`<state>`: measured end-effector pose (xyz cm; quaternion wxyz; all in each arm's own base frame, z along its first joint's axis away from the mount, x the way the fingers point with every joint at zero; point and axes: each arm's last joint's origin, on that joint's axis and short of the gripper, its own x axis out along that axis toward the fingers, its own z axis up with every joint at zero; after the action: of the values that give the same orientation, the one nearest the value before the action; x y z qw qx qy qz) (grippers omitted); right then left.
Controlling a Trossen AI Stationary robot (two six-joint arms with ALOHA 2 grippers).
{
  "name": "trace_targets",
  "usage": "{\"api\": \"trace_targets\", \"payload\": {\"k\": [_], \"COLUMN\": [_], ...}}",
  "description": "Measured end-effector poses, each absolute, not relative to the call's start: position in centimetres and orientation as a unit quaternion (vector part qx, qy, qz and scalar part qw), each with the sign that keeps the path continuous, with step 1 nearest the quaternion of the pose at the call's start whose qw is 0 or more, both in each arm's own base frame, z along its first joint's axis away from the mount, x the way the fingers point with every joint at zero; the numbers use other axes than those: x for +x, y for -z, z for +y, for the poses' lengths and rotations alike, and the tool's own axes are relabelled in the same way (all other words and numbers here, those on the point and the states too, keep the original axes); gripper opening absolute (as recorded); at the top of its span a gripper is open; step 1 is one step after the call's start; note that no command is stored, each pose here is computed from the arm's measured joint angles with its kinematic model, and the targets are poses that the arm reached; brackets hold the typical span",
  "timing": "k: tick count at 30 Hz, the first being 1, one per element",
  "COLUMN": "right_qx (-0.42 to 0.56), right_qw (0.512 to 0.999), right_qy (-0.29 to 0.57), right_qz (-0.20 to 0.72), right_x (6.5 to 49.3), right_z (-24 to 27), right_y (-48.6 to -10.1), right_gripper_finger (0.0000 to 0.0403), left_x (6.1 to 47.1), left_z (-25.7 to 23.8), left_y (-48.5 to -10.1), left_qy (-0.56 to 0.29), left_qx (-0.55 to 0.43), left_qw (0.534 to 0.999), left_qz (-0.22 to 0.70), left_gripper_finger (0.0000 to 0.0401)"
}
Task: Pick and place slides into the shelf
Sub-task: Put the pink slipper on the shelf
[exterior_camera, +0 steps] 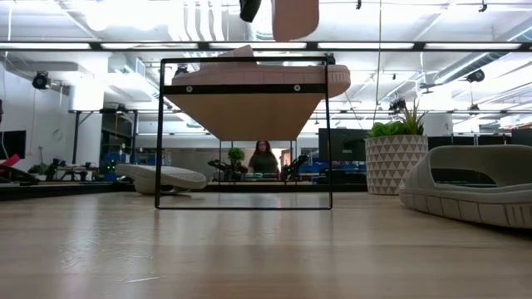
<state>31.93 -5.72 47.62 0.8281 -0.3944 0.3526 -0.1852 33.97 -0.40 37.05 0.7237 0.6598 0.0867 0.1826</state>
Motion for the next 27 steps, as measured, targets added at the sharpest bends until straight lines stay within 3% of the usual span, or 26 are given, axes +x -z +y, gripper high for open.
{"api": "trace_targets", "payload": {"k": [6,13,15,23,27], "right_qx": [-0.399,-0.382,-0.375,-0.351,-0.335], "right_qw": [0.813,0.825,0.828,0.842,0.871], "right_qy": [0.195,0.200,0.202,0.201,0.137], "right_qz": [0.378,0.367,0.365,0.356,0.331], "right_x": [32.2,31.7,31.6,31.0,30.4], "right_z": [-6.2,-6.1,-6.1,-6.4,-6.7], "right_y": [-47.1,-47.5,-47.5,-47.8,-47.9], "right_gripper_finger": [0.0113,0.0019,0.0014,0.0010,0.0010], "left_x": [33.9,33.9,33.8,31.9,29.6], "left_z": [-0.7,-0.7,-0.8,-0.7,-0.9], "left_y": [-37.0,-37.2,-37.3,-38.5,-39.0], "left_qy": [-0.189,-0.194,-0.199,-0.207,-0.157], "left_qx": [0.673,0.668,0.649,0.566,0.531], "left_qw": [0.708,0.712,0.729,0.795,0.831], "left_qz": [0.103,0.096,0.087,0.061,0.045], "left_gripper_finger": [0.0043,0.0043,0.0049,0.0183,0.0221]}}
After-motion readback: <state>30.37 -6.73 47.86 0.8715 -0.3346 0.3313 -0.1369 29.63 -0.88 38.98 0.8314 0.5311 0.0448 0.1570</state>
